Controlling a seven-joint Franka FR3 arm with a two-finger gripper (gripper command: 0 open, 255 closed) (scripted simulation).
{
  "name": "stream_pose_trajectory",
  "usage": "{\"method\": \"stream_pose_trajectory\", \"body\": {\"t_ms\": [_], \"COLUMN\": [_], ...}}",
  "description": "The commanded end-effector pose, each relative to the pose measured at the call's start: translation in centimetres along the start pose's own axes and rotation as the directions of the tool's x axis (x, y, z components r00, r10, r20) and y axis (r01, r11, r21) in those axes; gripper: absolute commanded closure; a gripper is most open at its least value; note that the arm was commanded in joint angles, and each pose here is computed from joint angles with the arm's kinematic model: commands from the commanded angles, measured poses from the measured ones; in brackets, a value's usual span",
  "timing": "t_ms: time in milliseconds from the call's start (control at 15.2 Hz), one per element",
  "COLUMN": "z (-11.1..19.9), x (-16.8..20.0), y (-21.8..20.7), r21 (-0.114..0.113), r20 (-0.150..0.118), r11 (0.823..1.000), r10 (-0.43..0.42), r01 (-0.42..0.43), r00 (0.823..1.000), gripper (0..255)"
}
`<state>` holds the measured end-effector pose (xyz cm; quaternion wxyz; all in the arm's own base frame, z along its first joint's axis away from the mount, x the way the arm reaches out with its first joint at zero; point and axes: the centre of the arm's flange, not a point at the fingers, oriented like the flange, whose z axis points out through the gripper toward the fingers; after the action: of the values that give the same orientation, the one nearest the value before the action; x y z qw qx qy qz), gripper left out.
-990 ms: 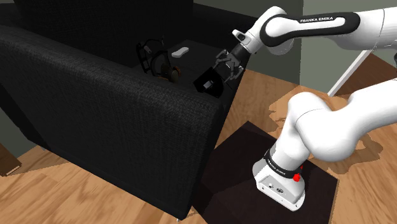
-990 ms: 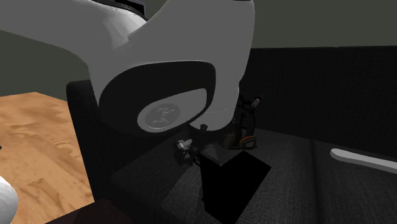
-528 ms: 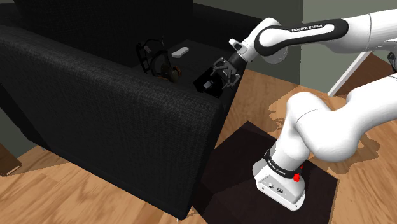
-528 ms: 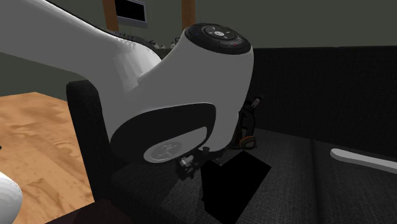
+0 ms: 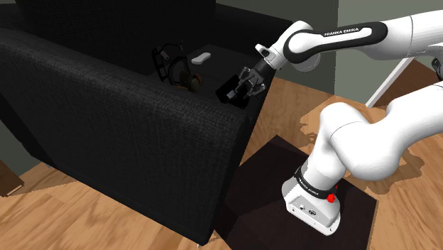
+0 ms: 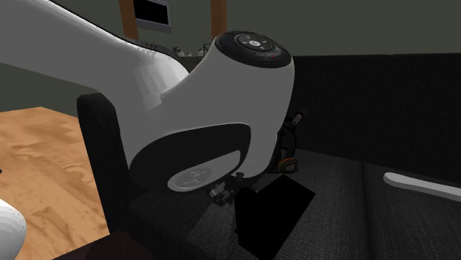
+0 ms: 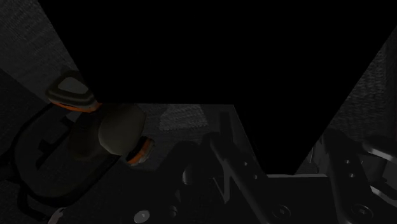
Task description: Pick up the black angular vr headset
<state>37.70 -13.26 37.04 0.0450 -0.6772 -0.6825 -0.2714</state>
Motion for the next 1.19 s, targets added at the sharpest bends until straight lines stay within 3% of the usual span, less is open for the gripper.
{"method": "stream_pose_trajectory", "body": {"t_ms": [0, 1122], "z": [0.1, -6.7], "x": [-0.1, 3.3], "y": [-0.1, 2.3], "r21": [0.002, 0.002], "r20": [0.001, 0.001], "r11": [1.000, 1.000], "r10": [0.002, 0.002], "r01": [-0.002, -0.002], "r00": [1.000, 1.000], "gripper": [255, 255]}}
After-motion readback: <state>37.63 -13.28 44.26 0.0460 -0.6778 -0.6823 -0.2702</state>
